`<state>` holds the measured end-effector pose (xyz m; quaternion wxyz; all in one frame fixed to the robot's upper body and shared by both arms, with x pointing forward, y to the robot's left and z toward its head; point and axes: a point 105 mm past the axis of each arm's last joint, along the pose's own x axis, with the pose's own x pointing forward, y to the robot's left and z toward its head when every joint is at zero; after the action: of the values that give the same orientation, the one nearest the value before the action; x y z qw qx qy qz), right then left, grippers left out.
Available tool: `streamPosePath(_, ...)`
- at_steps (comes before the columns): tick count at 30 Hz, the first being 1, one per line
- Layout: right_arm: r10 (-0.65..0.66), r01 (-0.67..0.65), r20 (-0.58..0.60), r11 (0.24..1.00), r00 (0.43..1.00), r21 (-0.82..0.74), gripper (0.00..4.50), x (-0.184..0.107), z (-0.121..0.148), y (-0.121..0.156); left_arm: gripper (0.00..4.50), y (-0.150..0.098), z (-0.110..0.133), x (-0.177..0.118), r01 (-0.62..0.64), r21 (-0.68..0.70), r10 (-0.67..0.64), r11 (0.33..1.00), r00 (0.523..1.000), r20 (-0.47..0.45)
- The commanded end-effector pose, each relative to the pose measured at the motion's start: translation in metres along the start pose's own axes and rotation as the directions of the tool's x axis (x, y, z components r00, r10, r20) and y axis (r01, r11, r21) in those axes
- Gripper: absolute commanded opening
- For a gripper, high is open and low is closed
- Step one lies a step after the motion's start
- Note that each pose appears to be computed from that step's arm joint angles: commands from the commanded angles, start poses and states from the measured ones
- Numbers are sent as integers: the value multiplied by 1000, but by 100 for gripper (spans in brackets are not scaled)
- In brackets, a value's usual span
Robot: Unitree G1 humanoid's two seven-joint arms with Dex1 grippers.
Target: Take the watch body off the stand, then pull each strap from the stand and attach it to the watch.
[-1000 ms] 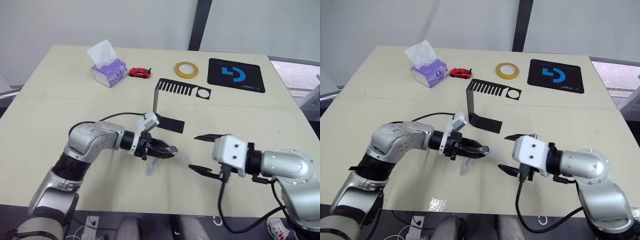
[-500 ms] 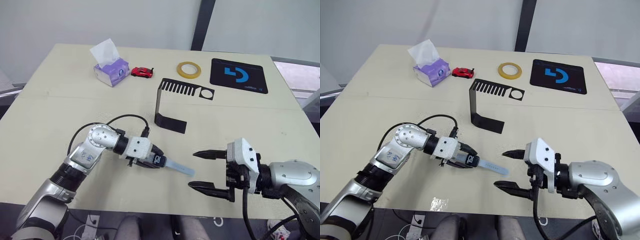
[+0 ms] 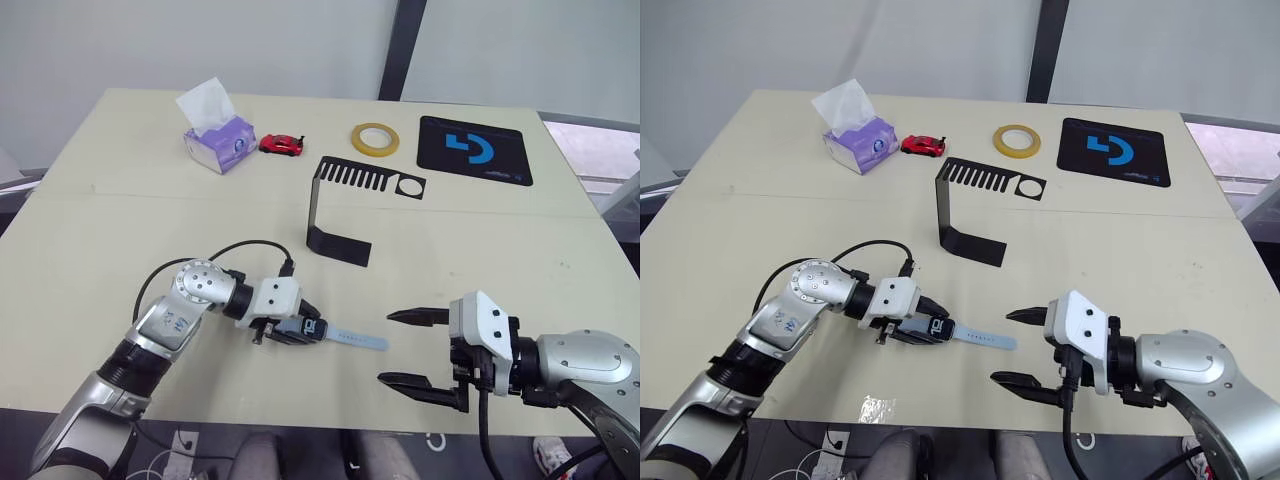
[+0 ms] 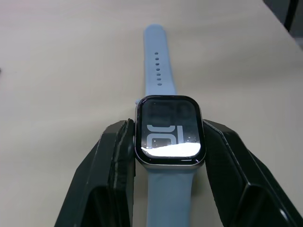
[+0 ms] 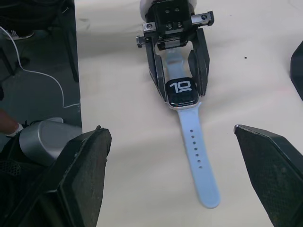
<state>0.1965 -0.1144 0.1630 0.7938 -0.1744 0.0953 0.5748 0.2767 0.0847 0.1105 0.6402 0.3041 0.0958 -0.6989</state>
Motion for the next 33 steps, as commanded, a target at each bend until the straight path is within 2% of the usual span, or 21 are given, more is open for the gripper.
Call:
streamPosePath(1, 3, -3, 15, 999, 1000, -37, 444, -3, 7, 4, 171, -8, 6, -4, -17, 3, 17, 1000, 1000, -14)
streamPosePath(10, 19, -20, -3, 997, 1000, -70, 444, 0, 6, 10, 171, -14, 7, -5, -52, -11, 52, 999, 999, -10)
streamPosePath(12, 10, -11, -7, 996, 1000, -93, 444, 1, 8, 9, 171, -13, 8, -5, -50, -76, 51, 996, 999, 9)
streamPosePath(13, -3, 1, -14, 993, 1000, -115, 444, 1, 10, 7, 171, -12, 11, -5, -46, -150, 51, 988, 998, 29)
streamPosePath(14, -21, 18, -23, 990, 1000, -139, 444, 2, 12, 4, 171, -11, 15, -6, -35, -235, 49, 971, 997, 52)
streamPosePath(16, -90, 80, -41, 975, 995, -208, 444, 6, 19, -8, 171, -9, 29, -7, 33, -459, 24, 888, 993, 118)
streamPosePath(18, -131, 116, -43, 963, 991, -245, 444, 9, 24, -15, 171, -7, 39, -7, 80, -581, 12, 810, 988, 153)
streamPosePath(21, -168, 151, -40, 949, 985, -278, 444, 15, 29, -22, 171, 2, 48, -7, 94, -692, 33, 715, 985, 168)
streamPosePath(28, -219, 179, -100, 933, 971, -312, 444, 28, 23, -29, 171, 18, 56, -5, 104, -828, 71, 551, 983, 171)
streamPosePath(33, -243, 190, -141, 931, 960, -312, 444, 36, 16, -30, 171, 20, 58, 0, 111, -840, 74, 531, 982, 176)
